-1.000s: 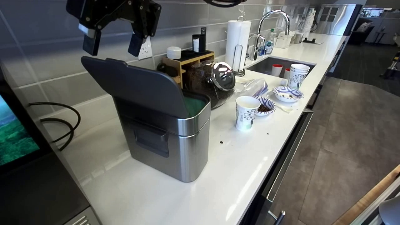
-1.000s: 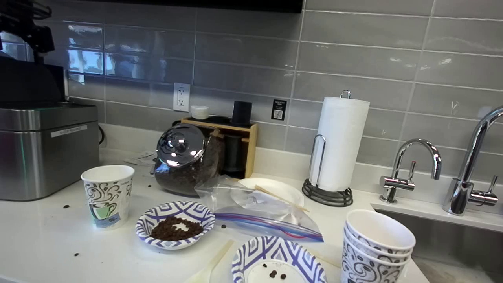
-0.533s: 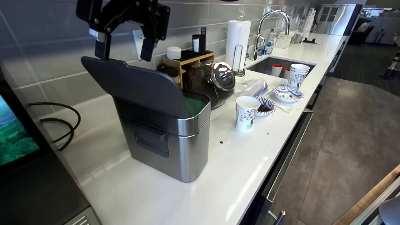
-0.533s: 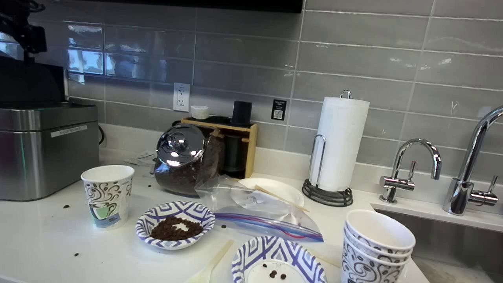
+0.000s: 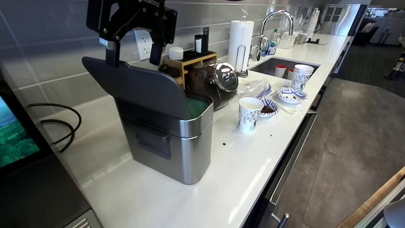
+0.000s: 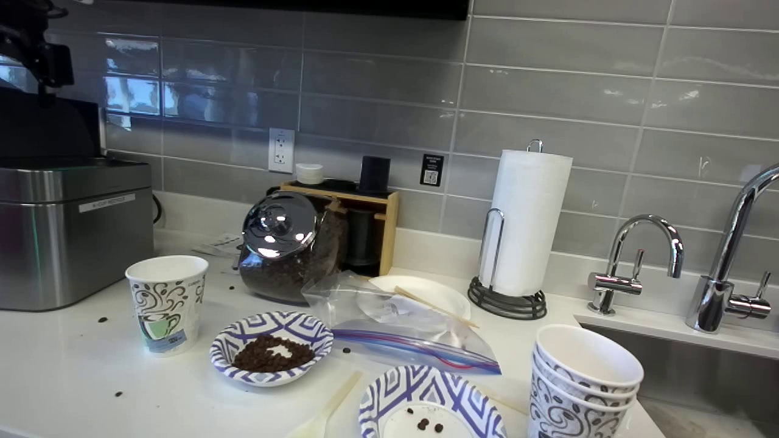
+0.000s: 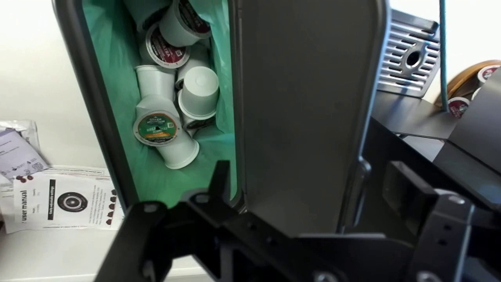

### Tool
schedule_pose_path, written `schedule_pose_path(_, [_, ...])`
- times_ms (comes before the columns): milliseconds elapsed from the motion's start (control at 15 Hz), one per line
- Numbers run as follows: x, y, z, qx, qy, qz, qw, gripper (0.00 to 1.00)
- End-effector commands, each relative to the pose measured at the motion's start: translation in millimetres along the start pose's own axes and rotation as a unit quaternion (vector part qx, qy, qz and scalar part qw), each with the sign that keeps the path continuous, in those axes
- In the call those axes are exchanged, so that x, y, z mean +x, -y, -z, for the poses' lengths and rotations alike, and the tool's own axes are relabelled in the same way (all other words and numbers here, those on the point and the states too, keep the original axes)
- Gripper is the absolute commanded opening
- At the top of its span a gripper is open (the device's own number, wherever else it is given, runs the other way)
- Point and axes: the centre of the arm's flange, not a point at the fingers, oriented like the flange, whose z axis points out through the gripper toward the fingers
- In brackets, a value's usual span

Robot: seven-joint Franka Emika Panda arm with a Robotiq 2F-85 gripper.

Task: Open the lid on the bin and put a k-cup into it then close it

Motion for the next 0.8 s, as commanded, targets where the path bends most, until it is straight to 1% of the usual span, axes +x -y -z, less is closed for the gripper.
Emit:
schedule_pose_path(0, [-3,3,-8,-0.016,0.015,-0.008,0.9997,1.00])
schedule_pose_path(267, [-8,1,-8,-0.021,0.024,-0.015,0.9994,1.00])
schedule_pose_path(733, [-21,-5,1,-0.053,0.072,-0.046,0.9949,1.00])
